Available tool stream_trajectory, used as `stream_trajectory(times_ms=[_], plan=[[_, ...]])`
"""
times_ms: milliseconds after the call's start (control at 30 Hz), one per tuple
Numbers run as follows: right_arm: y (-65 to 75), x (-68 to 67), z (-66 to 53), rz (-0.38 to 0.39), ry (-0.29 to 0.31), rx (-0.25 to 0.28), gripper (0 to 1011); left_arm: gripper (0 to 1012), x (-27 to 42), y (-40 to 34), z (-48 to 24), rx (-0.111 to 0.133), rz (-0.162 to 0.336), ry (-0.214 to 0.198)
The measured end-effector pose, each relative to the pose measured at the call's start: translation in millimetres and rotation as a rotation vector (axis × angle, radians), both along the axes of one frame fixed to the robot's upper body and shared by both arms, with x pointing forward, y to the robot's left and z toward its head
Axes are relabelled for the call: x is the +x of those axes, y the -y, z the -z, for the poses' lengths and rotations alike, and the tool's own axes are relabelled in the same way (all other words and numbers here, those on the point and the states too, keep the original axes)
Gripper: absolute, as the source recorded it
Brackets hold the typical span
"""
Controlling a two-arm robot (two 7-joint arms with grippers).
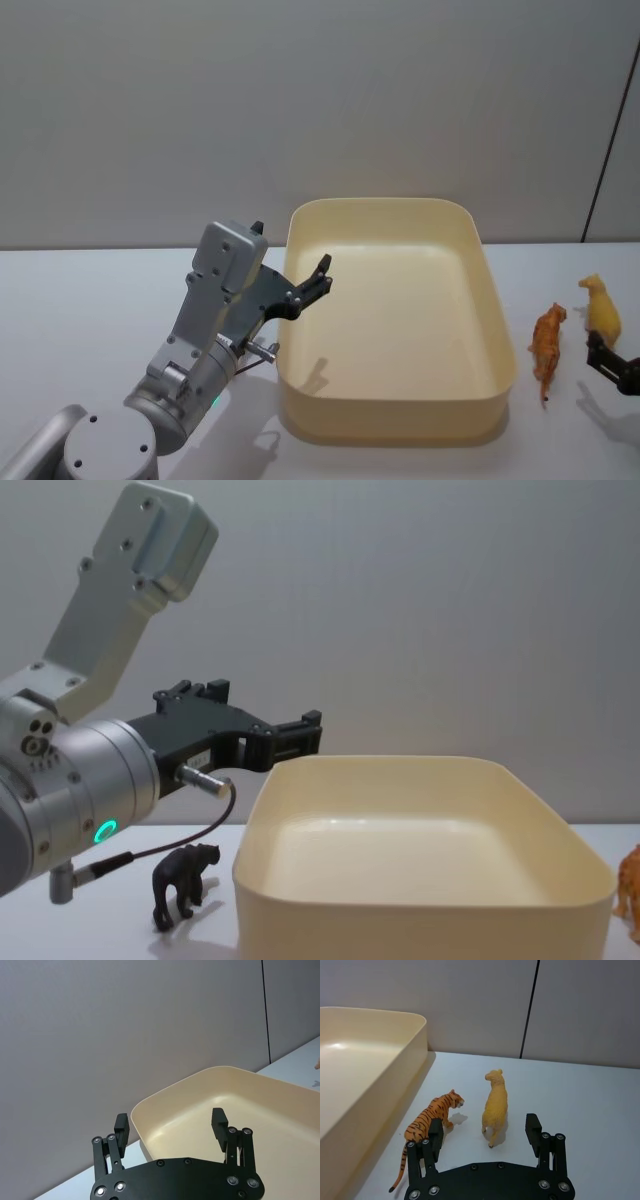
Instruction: Pick up the toy alternately with two hands and place it into the central storage box.
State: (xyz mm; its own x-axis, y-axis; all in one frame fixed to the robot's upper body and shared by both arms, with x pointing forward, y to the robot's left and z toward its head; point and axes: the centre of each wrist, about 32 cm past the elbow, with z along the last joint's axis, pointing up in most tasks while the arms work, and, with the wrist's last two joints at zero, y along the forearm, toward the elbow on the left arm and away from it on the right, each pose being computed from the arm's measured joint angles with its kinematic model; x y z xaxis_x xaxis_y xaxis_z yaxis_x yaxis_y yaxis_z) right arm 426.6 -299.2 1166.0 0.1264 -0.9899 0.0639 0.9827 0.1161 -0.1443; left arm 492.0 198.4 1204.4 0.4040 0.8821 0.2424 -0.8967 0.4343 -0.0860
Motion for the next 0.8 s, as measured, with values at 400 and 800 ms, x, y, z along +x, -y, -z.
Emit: stream_trajectory(times_ms=[400,800], plan=[[-0.4,31.9,12.8,0.02,-0.04,-0.008,1001,1002,0.0,0.0,0.0,0.0,0.0,0.0],[-7.8,66.2,25.3,0.018,-0.07,-0.012,1001,1002,0.0,0.0,0.0,0.0,0.0,0.0]])
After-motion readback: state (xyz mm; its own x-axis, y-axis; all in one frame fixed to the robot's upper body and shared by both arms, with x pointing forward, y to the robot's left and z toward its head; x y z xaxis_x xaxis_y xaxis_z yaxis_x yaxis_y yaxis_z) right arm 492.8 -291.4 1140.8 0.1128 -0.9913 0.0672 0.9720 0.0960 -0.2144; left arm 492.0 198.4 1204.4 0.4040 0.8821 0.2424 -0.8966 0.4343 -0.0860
